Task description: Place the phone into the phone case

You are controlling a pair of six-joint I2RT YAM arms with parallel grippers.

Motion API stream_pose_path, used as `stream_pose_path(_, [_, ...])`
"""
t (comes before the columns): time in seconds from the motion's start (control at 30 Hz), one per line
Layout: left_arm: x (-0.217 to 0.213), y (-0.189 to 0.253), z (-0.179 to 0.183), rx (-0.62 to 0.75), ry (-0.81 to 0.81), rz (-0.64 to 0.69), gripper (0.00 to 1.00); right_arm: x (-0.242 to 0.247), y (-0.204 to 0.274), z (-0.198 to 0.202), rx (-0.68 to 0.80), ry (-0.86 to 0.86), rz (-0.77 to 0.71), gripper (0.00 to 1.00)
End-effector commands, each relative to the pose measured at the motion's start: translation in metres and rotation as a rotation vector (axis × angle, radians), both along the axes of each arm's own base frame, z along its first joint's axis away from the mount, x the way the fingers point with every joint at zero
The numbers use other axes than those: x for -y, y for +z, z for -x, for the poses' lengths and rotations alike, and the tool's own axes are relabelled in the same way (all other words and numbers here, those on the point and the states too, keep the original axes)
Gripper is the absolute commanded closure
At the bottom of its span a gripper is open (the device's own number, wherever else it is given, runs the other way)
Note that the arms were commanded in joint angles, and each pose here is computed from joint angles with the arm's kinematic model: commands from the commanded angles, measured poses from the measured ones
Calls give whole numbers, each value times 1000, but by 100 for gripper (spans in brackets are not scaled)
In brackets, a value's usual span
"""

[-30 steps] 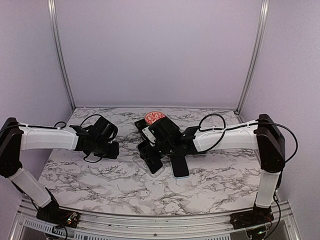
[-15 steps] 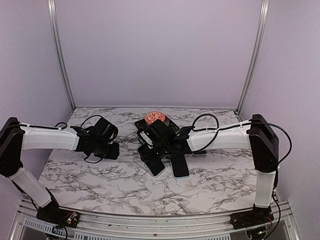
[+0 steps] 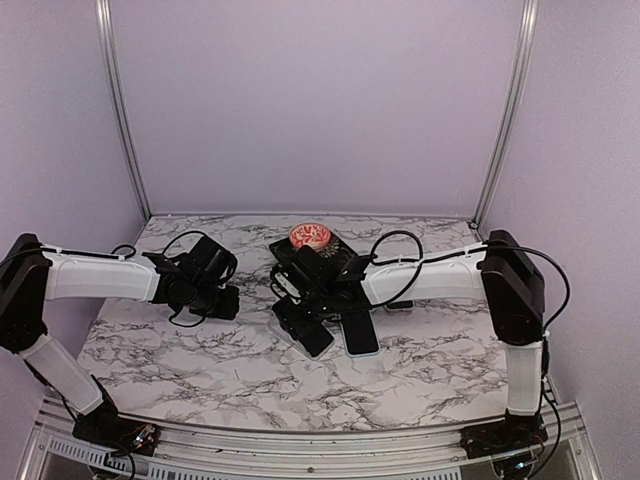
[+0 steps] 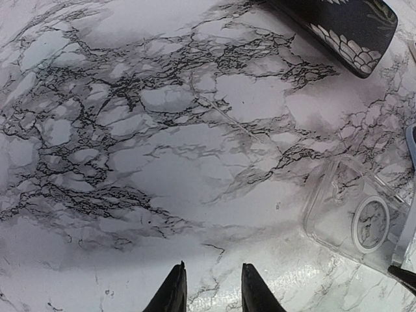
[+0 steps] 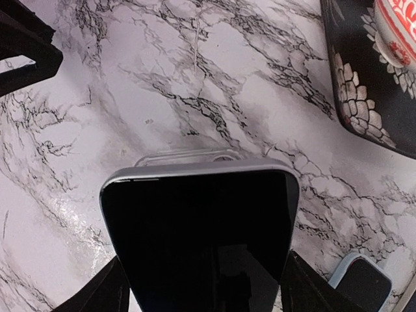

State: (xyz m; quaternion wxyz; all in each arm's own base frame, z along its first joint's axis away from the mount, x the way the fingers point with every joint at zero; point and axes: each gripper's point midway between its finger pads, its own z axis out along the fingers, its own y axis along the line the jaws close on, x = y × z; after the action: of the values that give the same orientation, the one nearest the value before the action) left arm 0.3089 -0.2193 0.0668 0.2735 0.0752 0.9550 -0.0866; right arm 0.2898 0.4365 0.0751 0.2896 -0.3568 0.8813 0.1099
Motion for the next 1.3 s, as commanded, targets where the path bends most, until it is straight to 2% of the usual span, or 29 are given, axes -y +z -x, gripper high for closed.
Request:
stream_pose_path(0.0, [-3, -4, -2, 6, 8, -22, 72, 1, -26, 9, -47, 5, 71, 77])
stream_pose_path(0.3, [-6, -6, 0, 2, 10, -28, 72, 10, -48, 9, -51, -19, 139, 74])
stream_pose_path(0.4, [-7, -6, 0, 5, 12, -30, 72, 10, -48, 10, -51, -16, 141, 70])
stream_pose_path(0.47, [-7, -6, 0, 5, 12, -31, 72, 10, -48, 11, -54, -13, 142, 61])
stream_pose_path(0.53, [-6, -6, 0, 4, 10, -30, 72, 8, -44, 12, -58, -5, 138, 48])
stream_pose_path(0.7, [-6, -7, 0, 1, 6, -33, 72, -1, -23, 11, -48, 28, 112, 4])
stream_pose_path(0.73, [-6, -8, 0, 1, 5, -33, 72, -3, -19, 12, -49, 40, 107, 2])
stream_pose_path(0.9, [-5, -9, 0, -4, 4, -34, 72, 1, -14, 19, -74, 97, 135, 1])
stream_pose_path(1.07, [-5, -11, 1, -10, -2, -36, 72, 24, -30, 26, -150, 113, 200, 1])
stream_pose_path(1.27, [-2, -11, 0, -13, -12, -29, 72, 28, -51, 35, -217, 150, 225, 1])
